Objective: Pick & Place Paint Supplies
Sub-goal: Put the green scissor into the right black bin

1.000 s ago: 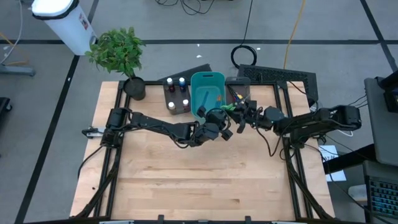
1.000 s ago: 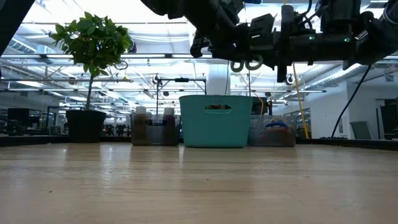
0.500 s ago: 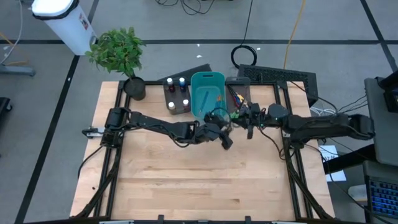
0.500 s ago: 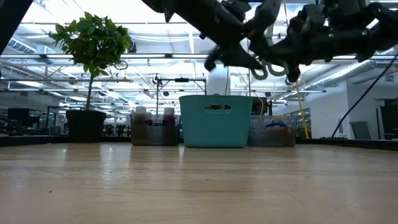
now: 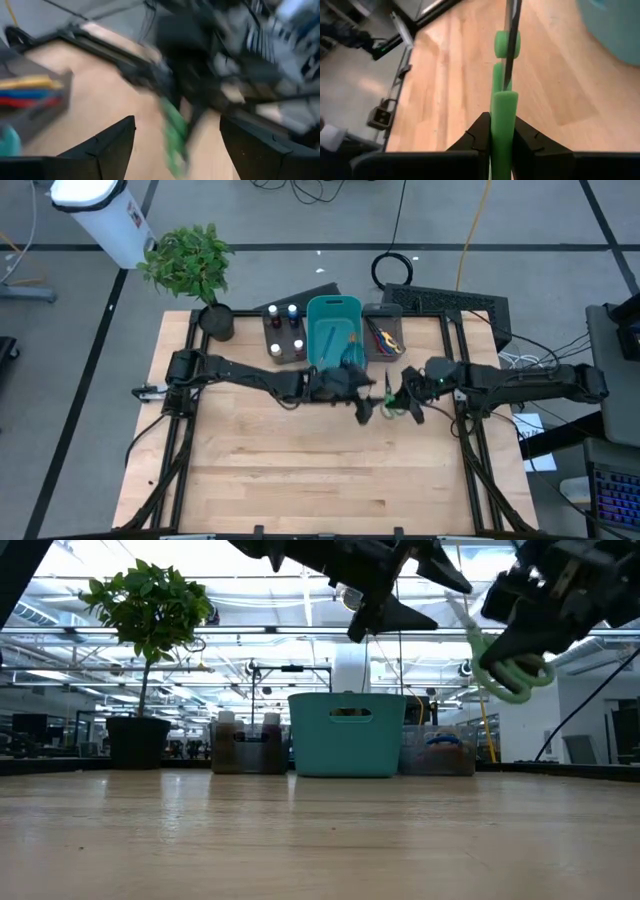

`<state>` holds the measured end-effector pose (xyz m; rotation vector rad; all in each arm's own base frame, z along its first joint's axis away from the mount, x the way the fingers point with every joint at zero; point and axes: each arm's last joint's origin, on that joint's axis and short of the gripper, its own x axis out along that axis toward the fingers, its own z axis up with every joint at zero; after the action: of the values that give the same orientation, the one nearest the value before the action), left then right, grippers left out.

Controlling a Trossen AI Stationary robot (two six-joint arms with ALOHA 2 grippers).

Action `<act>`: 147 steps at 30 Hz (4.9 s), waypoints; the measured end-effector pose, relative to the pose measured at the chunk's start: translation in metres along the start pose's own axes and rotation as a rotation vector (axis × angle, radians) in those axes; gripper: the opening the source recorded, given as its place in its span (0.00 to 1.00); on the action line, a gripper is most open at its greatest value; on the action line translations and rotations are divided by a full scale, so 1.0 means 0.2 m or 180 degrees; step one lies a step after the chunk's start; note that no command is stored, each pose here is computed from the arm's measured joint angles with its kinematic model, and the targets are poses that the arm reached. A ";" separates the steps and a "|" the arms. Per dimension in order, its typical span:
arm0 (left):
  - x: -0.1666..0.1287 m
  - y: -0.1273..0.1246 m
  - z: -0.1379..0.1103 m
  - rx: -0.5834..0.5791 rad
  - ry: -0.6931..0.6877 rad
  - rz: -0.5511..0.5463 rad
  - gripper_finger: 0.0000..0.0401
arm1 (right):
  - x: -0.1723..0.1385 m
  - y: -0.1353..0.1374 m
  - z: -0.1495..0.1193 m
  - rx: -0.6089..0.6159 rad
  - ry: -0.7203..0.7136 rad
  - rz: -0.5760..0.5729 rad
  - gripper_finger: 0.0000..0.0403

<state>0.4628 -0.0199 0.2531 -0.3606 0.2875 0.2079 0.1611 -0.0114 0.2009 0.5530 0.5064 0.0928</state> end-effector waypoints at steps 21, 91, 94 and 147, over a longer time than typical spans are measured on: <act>0.03 0.15 0.13 -0.0488 -0.0077 -0.0726 0.35 | 0.07 0.08 -0.04 -0.0269 0.0074 -0.0023 0.06; -0.29 0.76 0.43 -0.1245 -0.1726 -0.0644 0.00 | -0.04 0.06 0.11 -0.1353 -0.2463 -0.2087 0.40; -0.29 0.73 0.43 -0.1225 -0.1758 -0.0694 0.00 | -0.04 0.07 0.12 -0.1072 -0.2621 -0.1861 0.40; -0.45 0.75 0.41 -0.0245 -0.0611 0.0363 0.59 | -0.33 0.10 0.39 -0.1327 -0.0071 -0.3451 0.05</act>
<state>0.3601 0.1351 0.3073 -0.3979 0.1109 0.3639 0.1419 -0.0468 0.2972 -0.1756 0.6856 -0.8246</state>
